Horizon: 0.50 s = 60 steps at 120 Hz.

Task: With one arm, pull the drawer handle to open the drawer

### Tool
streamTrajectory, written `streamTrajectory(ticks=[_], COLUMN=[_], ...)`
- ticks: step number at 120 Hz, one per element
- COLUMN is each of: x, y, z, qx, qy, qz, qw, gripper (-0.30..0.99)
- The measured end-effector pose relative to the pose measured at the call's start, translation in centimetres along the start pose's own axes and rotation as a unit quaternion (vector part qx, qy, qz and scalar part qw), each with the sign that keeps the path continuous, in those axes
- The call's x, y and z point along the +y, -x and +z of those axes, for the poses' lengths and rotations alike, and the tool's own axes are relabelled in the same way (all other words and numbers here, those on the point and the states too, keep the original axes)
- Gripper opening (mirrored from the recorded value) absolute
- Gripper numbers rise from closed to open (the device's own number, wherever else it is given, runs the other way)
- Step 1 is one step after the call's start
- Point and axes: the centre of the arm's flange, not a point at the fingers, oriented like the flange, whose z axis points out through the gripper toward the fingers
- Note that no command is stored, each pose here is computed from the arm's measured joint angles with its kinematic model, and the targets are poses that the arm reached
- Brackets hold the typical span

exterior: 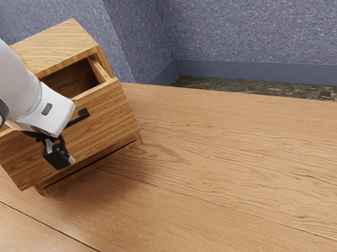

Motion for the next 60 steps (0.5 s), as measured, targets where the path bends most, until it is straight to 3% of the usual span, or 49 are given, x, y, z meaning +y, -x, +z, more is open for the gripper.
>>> streamTrajectory(ticks=[18,60], x=[0.8,2.6], y=[-1.0,-2.0], z=[-0.9,-1.3], qx=[0.012,0.021], qy=[-0.004,0.002], qz=[-0.001,-0.006], qw=[1.0,1.0], gripper=[0.64,0.69])
